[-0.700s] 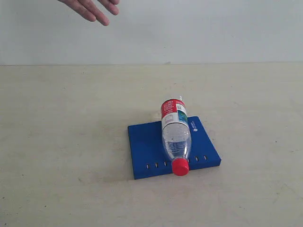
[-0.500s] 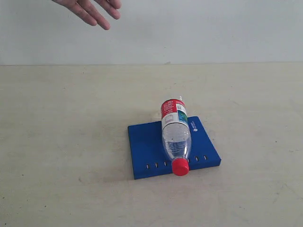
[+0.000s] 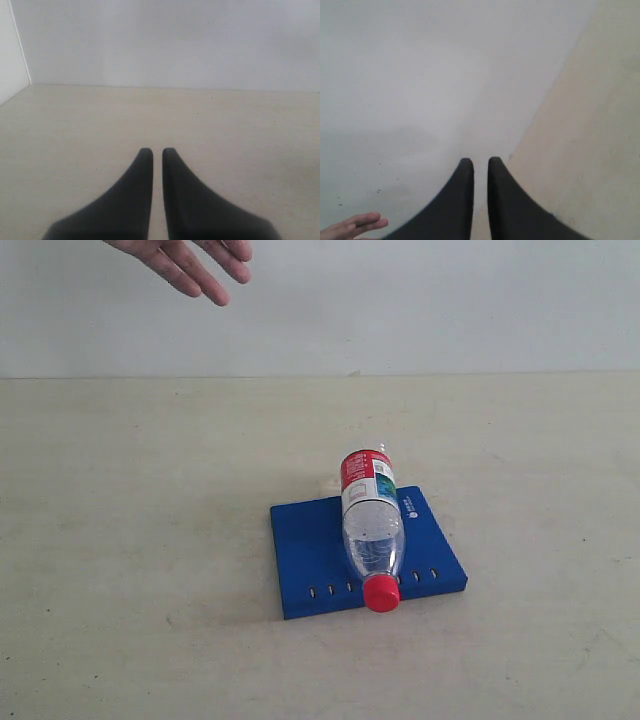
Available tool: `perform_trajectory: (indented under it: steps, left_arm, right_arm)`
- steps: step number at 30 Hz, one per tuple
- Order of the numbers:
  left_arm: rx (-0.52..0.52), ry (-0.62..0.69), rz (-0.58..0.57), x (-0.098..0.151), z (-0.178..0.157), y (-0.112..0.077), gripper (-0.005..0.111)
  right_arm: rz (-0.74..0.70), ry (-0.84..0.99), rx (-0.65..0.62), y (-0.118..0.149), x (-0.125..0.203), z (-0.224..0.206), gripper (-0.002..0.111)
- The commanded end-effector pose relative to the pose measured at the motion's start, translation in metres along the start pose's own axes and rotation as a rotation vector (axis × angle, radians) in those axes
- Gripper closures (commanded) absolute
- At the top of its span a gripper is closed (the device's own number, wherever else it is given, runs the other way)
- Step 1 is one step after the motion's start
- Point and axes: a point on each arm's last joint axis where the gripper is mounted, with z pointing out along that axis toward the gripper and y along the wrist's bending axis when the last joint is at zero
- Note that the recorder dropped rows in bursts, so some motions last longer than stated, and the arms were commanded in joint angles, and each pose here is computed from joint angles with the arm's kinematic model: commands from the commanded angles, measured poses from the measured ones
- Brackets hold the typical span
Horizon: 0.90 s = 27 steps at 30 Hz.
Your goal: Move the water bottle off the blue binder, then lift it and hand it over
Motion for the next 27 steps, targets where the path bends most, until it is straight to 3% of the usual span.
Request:
perform_trajectory:
  steps: [1,3,6,8,12,18,24,27]
  left_arm:
    - [-0.001,-0.004,0.001,0.001,0.0,0.0,0.1]
    - [-0.001,-0.004,0.001,0.001,0.0,0.0,0.1]
    - [-0.001,-0.004,0.001,0.001,0.0,0.0,0.1]
    - [-0.001,-0.004,0.001,0.001,0.0,0.0,0.1]
    - [-0.001,-0.004,0.001,0.001,0.0,0.0,0.1]
    - [-0.001,-0.004,0.001,0.001,0.0,0.0,0.1]
    - [-0.001,-0.004,0.001,0.001,0.0,0.0,0.1]
    - [-0.001,-0.004,0.001,0.001,0.0,0.0,0.1]
  right_arm:
    - [-0.232,-0.06,-0.048,0.043,-0.025,0.005,0.086]
    - [-0.379,0.075,0.033,0.056,-0.026,0.021,0.079]
    - [-0.608,0.43,0.153,0.06,-0.015,0.052,0.07]
    - [-0.656,0.669,0.158,0.058,-0.003,0.07,0.067]
    - [-0.465,1.045,0.063,0.052,0.026,0.107,0.066]
    - [-0.229,1.234,-0.029,0.024,0.055,0.157,0.066]
    - [-0.203,1.351,-0.014,-0.001,0.076,0.186,0.066]
    - [-0.235,1.446,-0.05,-0.004,0.102,0.194,0.066]
